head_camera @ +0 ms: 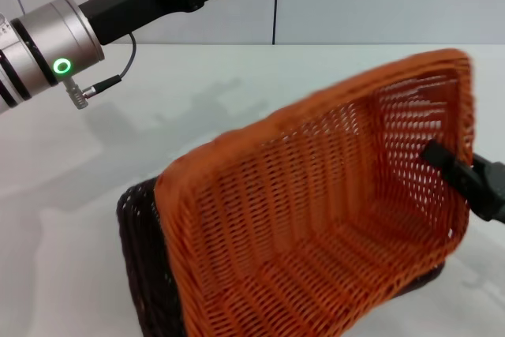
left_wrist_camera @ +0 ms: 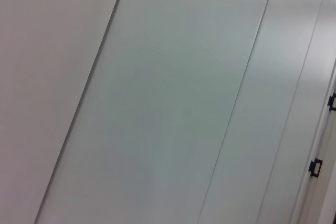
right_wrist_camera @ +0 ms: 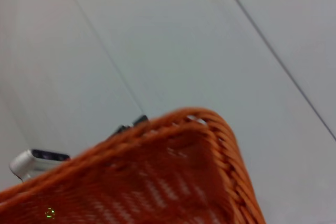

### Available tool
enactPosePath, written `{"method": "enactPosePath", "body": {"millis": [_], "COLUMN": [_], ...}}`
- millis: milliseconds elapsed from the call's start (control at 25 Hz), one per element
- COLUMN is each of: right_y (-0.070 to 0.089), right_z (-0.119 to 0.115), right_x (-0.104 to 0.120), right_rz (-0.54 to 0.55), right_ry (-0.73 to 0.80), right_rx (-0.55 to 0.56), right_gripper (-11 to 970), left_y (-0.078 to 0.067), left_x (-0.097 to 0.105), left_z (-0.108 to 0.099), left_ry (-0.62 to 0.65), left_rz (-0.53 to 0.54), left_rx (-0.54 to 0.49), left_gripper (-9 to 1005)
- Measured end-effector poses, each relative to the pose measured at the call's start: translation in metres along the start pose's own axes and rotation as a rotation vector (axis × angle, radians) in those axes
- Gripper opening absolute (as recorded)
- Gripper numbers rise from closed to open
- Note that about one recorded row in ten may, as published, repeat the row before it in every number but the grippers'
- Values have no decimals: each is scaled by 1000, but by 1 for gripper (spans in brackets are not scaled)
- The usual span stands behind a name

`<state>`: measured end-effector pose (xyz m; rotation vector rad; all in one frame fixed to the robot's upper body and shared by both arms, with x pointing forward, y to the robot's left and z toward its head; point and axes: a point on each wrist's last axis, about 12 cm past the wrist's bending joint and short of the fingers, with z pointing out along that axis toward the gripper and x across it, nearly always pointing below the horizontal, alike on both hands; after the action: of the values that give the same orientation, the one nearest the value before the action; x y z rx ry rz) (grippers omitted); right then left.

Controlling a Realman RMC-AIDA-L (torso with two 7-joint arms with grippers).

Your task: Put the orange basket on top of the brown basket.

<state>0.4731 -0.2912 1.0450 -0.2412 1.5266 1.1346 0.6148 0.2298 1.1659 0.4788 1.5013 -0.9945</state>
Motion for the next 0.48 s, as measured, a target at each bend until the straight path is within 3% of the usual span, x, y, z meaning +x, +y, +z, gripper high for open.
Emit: {"method": "enactPosePath", "body": {"millis": [320,480], "right_y": [-1,-4], "right_z": [0,-2], "right_x": [2,-3], "right_rz": [-3,-21], "right_ry": [27,18], "right_rx": [4,15], "right_gripper": [246,467], "left_y": [0,1], "left_x": [3,6], "left_z": [0,-1], "left_ry": [4,7], "left_rz": [-12,-21], "left_rx": [-2,-10], "left_gripper": [864,864]}}
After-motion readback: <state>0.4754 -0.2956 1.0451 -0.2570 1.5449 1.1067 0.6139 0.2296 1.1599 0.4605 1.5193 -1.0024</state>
